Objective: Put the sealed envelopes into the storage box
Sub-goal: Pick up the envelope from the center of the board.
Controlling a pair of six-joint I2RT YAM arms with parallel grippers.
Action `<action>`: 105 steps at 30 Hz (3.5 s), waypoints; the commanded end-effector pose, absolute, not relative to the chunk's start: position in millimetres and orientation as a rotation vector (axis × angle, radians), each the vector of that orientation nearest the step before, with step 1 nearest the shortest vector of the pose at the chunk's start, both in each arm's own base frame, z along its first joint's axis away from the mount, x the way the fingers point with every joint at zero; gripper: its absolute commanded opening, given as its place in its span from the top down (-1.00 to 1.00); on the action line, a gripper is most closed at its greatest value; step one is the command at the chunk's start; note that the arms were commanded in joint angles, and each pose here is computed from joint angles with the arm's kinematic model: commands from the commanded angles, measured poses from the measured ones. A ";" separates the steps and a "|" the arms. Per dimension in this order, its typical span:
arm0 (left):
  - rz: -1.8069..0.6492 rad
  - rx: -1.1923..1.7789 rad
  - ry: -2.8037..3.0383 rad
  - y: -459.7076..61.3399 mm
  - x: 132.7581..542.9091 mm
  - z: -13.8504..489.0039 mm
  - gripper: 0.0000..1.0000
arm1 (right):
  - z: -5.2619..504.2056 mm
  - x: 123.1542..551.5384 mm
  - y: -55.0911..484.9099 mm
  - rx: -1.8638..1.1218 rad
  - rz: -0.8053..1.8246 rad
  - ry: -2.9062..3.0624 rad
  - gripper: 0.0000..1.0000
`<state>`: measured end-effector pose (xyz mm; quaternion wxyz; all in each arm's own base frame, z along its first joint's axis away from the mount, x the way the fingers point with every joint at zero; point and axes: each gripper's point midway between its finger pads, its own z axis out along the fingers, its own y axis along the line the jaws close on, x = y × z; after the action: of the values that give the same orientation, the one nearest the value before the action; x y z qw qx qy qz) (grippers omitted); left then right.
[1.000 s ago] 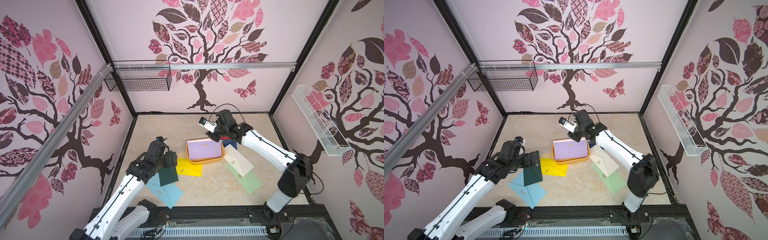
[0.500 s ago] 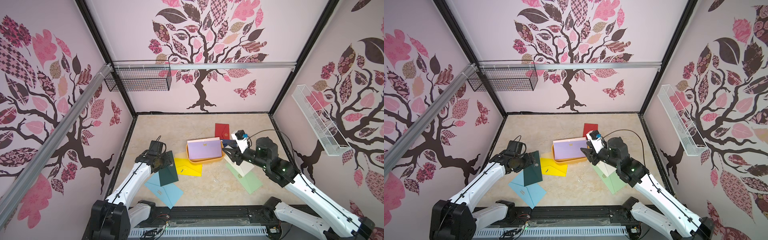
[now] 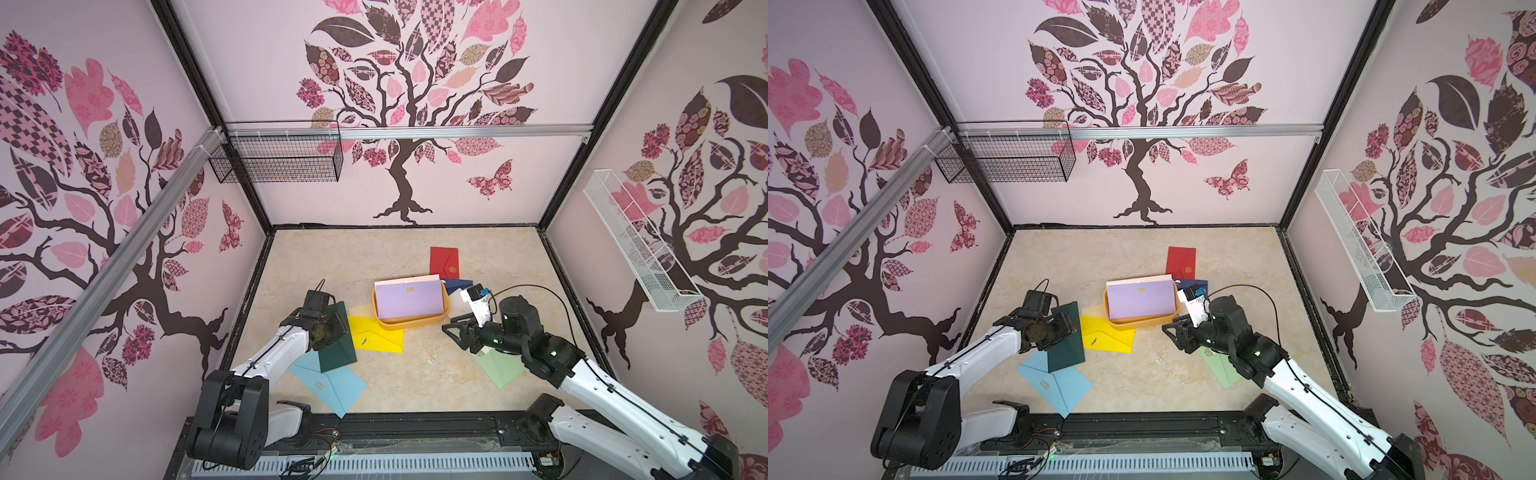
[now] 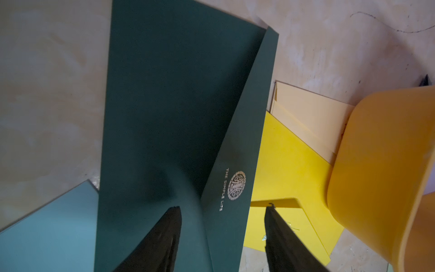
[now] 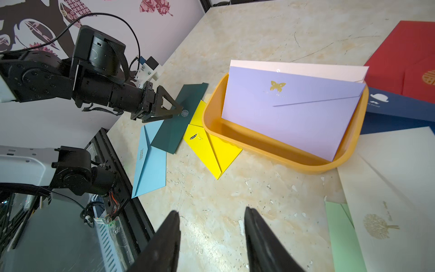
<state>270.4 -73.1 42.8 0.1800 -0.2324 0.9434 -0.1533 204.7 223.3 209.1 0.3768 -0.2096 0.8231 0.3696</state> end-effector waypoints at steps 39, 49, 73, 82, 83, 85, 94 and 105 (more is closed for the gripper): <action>-0.940 -0.325 2.429 -125.5 251.8 149.2 1.00 | 223.3 207.6 291.6 -0.330 1.423 2.337 0.01; -1.278 -0.234 2.243 -157.3 245.8 183.1 1.00 | 217.9 200.2 350.7 -0.405 1.549 2.418 -0.07; -1.448 -0.049 2.124 -192.7 226.2 195.2 1.00 | 195.2 228.0 385.9 -0.400 1.614 2.381 -0.08; -1.464 -0.044 2.119 -194.0 223.9 196.9 1.00 | 210.7 230.0 395.3 -0.394 1.717 2.312 0.16; -1.468 -0.049 2.122 -194.1 223.4 195.6 1.00 | 210.6 229.6 395.8 -0.397 1.722 2.313 0.19; -1.476 -0.048 2.118 -194.6 223.2 195.9 1.00 | 210.5 229.3 396.6 -0.396 1.732 2.312 0.24; -1.481 -0.050 2.120 -194.8 222.0 194.6 1.00 | 210.9 230.2 396.9 -0.390 1.739 2.300 0.64; -1.457 -0.065 2.135 -192.2 221.1 193.1 0.79 | 209.9 229.0 392.0 -0.421 1.684 2.306 1.00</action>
<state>223.7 -191.7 190.8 0.2706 -0.0315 0.7956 -0.5411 226.4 390.0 197.4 0.1094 -0.1299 0.7977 0.5787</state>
